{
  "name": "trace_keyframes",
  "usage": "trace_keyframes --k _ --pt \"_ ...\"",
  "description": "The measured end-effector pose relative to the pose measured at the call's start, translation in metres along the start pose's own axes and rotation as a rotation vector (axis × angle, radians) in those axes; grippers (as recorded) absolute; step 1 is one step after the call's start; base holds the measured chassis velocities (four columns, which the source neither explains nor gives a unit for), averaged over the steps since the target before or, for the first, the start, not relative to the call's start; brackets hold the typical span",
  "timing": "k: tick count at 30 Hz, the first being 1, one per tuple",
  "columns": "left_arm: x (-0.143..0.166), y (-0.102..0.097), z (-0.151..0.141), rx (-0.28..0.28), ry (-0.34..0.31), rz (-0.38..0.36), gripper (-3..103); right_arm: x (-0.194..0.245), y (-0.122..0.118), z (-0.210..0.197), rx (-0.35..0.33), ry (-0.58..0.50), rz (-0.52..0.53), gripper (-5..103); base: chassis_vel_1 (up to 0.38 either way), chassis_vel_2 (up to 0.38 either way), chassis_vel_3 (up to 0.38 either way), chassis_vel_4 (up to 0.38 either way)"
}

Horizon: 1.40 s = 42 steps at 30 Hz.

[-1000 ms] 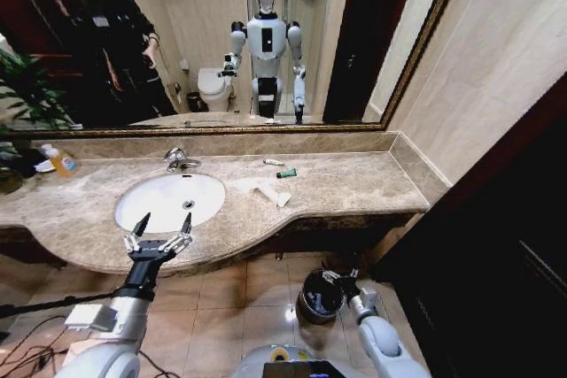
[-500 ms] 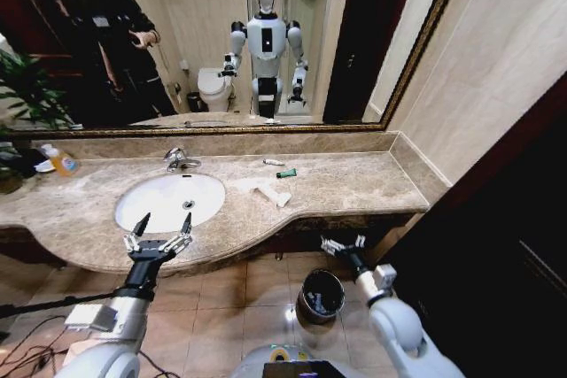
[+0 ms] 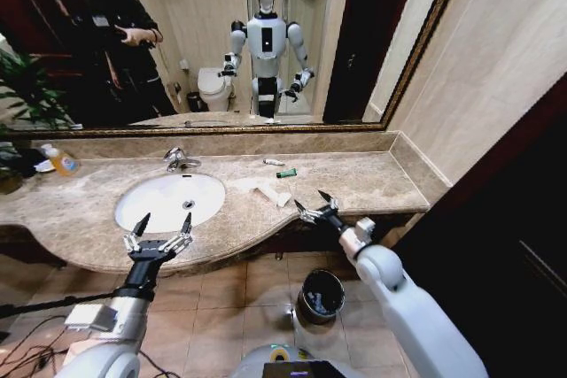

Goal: Pick up the trash from the sink and place it in the trash bin.

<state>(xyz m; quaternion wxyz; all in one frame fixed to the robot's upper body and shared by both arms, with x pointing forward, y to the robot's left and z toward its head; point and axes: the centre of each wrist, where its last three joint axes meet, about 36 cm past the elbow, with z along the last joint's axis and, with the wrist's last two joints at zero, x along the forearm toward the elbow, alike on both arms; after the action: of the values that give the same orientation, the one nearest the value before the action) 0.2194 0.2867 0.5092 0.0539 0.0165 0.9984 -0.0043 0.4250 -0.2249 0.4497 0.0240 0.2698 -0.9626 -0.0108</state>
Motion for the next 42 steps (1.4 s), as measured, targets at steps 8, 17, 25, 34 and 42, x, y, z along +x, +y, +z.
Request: trace_keyframes --k 8,17,25,34,42 --pt "0.000 0.000 0.000 0.000 0.000 0.000 100 -0.037 0.006 0.011 0.012 0.054 -0.043 100 0.000 0.000 0.000 0.000" --pt "0.000 0.000 0.000 0.000 0.000 0.000 100 -0.081 0.010 0.022 0.040 0.108 -0.033 100 0.000 0.000 0.000 0.000" --pt "0.000 0.000 0.000 0.000 0.000 0.000 100 -0.085 0.030 0.036 0.055 0.142 -0.033 100 0.000 0.000 0.000 0.000" --pt "0.000 0.000 0.000 0.000 0.000 0.000 100 -0.098 0.033 0.047 0.106 0.157 0.006 88 0.000 0.000 0.000 0.000" --pt "0.000 0.000 0.000 0.000 0.000 0.000 100 -0.099 0.032 0.049 0.104 0.156 0.031 55 0.000 0.000 0.000 0.000"
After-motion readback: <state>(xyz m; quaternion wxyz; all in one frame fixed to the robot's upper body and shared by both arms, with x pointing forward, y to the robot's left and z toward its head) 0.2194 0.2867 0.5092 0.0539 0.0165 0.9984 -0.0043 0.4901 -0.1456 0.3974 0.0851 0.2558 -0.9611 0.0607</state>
